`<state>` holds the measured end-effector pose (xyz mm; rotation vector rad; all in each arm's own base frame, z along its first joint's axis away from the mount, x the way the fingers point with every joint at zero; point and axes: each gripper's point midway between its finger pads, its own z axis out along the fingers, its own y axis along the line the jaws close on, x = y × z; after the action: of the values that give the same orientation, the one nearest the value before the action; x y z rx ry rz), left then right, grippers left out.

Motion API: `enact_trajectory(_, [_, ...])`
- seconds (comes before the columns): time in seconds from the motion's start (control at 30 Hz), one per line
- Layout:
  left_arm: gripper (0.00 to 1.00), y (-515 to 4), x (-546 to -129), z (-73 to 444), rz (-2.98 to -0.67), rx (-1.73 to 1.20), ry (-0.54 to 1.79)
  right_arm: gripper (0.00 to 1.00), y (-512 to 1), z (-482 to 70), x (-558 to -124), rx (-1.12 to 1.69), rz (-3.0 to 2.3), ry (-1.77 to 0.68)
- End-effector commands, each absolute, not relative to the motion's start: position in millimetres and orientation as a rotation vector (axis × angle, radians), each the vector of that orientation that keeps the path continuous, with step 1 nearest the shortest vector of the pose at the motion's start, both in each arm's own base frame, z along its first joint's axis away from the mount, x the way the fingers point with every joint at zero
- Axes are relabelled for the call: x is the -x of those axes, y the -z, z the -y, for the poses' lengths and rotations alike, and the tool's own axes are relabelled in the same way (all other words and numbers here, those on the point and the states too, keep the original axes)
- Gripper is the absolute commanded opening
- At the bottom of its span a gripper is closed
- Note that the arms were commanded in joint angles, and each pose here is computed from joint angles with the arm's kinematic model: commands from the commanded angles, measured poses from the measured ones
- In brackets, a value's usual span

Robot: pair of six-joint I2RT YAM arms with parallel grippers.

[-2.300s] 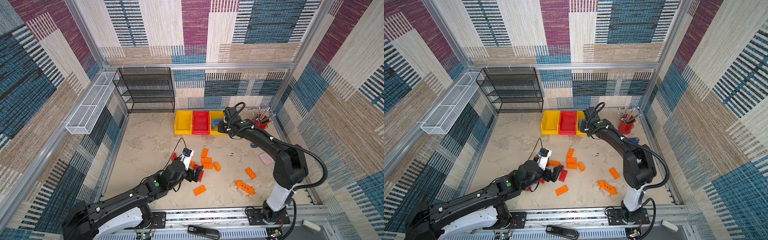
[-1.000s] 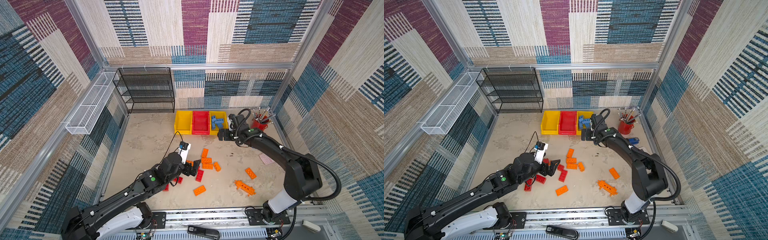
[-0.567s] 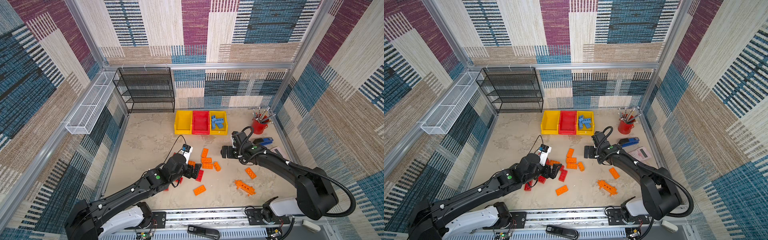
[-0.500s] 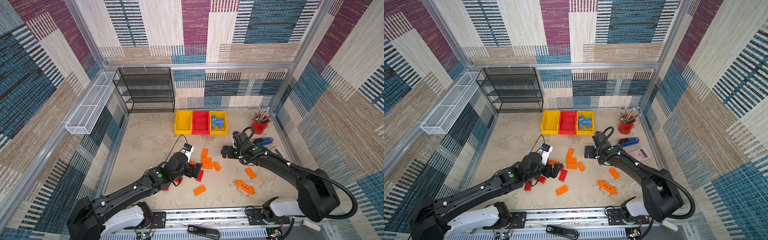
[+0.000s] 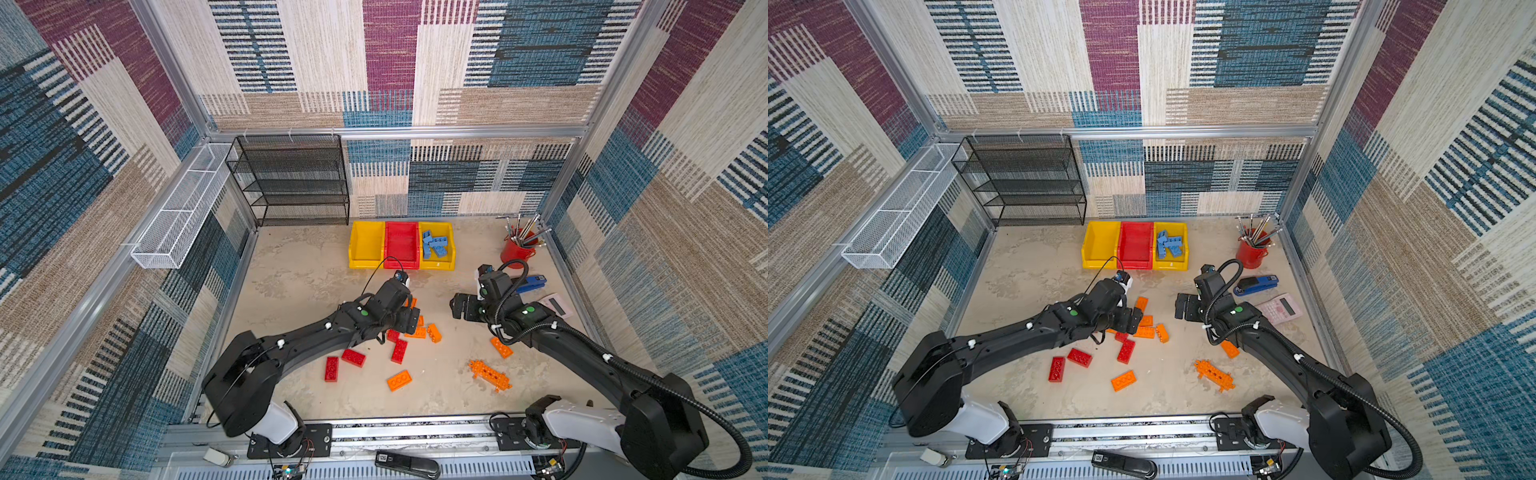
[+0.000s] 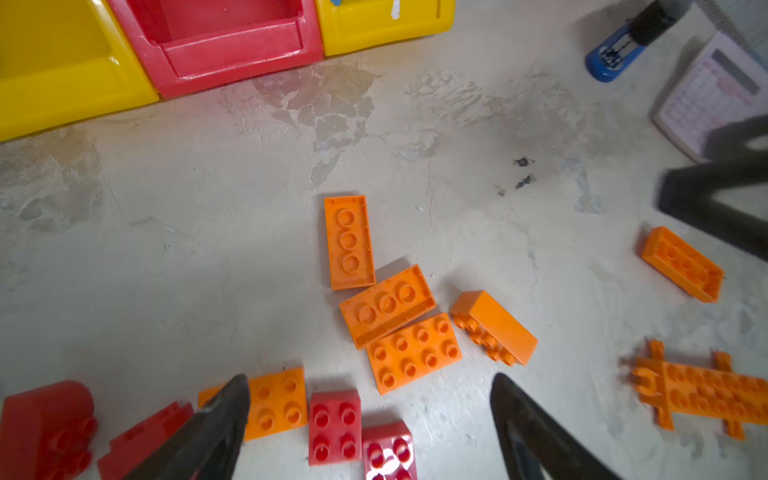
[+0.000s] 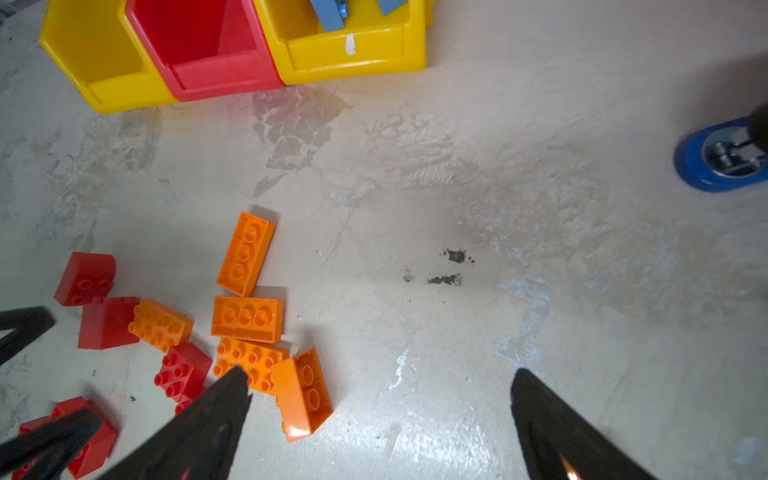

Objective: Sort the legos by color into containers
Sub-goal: 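Grasp an orange brick with the left gripper while the right gripper withdraws, then carry the orange brick with the left gripper into the red bin and release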

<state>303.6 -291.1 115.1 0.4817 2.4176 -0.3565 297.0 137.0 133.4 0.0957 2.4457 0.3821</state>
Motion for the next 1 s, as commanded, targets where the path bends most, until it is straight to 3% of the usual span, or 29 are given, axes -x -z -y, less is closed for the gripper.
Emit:
enact_trajectory(0.0, [0.84, -94.1, -309.5, 294.0, -2.513, -0.522, 0.325, 0.99, -143.6, -131.0, -292.8, -0.128, -2.418, -0.379])
enact_trajectory(0.13, [0.75, -76.2, -322.4, 304.4, -2.574, -0.543, 0.309, 0.99, -156.9, -127.2, -290.9, -0.124, -2.383, -0.374])
enact_trajectory(0.43, [0.71, -52.8, -338.7, 316.5, -2.626, -0.56, 0.277, 0.99, -160.7, -128.7, -294.0, -0.097, -2.365, -0.379])
enact_trajectory(0.67, [0.63, -35.7, -348.3, 318.3, -2.658, -0.555, 0.265, 0.99, -163.5, -128.7, -295.7, -0.09, -2.358, -0.382])
enact_trajectory(0.97, [0.41, -20.5, -358.5, 316.4, -2.69, -0.562, 0.229, 0.99, -167.9, -123.8, -298.3, -0.101, -2.35, -0.361])
